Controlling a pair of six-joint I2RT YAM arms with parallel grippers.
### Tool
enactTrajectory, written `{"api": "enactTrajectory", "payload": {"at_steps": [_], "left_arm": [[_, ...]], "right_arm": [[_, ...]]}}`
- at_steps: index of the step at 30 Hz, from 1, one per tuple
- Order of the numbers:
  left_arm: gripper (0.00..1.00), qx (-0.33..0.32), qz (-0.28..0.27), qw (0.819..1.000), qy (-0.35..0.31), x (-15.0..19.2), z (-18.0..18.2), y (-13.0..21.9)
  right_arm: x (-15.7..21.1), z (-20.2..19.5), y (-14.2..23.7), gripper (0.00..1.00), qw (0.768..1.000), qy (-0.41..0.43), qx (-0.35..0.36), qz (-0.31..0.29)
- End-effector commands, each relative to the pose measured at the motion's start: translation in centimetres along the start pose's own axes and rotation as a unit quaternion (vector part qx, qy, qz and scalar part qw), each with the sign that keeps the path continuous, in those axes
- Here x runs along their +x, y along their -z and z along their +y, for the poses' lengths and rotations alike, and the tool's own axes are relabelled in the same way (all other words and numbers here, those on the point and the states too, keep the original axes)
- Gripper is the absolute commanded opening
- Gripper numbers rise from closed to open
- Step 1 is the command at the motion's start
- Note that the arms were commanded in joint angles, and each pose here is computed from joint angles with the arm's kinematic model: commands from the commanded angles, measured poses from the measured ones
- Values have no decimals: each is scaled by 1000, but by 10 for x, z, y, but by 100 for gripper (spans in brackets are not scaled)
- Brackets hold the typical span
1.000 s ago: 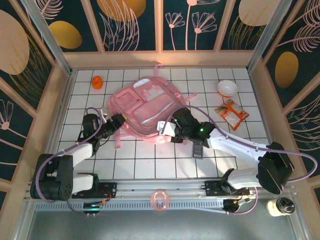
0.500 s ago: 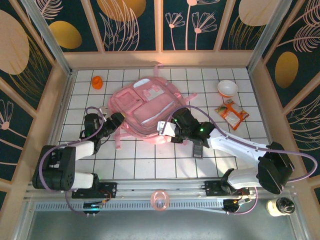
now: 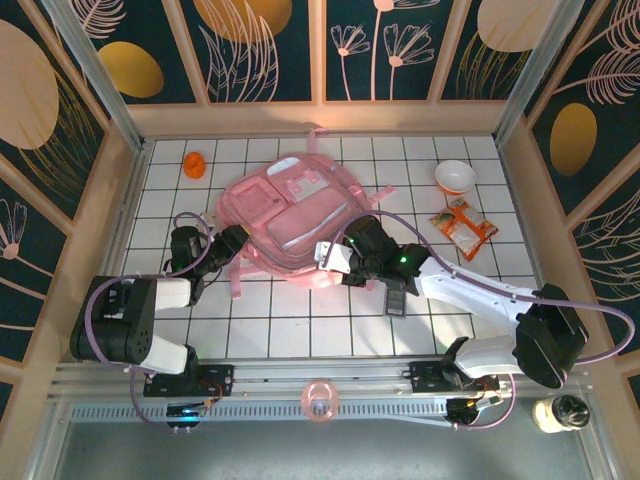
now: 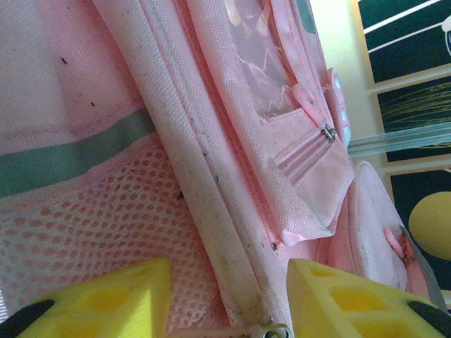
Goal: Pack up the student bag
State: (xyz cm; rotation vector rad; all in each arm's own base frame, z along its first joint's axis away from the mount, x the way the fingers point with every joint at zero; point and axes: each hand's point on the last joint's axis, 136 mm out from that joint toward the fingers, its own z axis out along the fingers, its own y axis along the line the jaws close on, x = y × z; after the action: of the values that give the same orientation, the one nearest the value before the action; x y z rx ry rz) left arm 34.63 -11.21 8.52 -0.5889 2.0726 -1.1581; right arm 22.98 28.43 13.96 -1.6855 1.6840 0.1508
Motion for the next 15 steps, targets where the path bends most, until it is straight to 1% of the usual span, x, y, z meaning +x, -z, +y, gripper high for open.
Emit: {"api": "enactTrajectory", "payload": {"at_steps": [1, 2, 6, 15], "left_arm": [[45, 47, -5, 999, -17, -7, -23, 3], [44, 52, -2, 998, -16, -5, -25, 4], [33, 60, 10, 998, -19, 1, -27, 8], [19, 37, 15, 999, -31, 6, -21, 13]], "right_arm": [[-20, -14, 12, 0, 999, -10, 19, -34], [-19, -14, 12, 0, 999, -10, 19, -34], [-19, -14, 11, 0, 999, -10, 19, -33], [-19, -16, 11, 0, 999, -14, 23, -33]]}}
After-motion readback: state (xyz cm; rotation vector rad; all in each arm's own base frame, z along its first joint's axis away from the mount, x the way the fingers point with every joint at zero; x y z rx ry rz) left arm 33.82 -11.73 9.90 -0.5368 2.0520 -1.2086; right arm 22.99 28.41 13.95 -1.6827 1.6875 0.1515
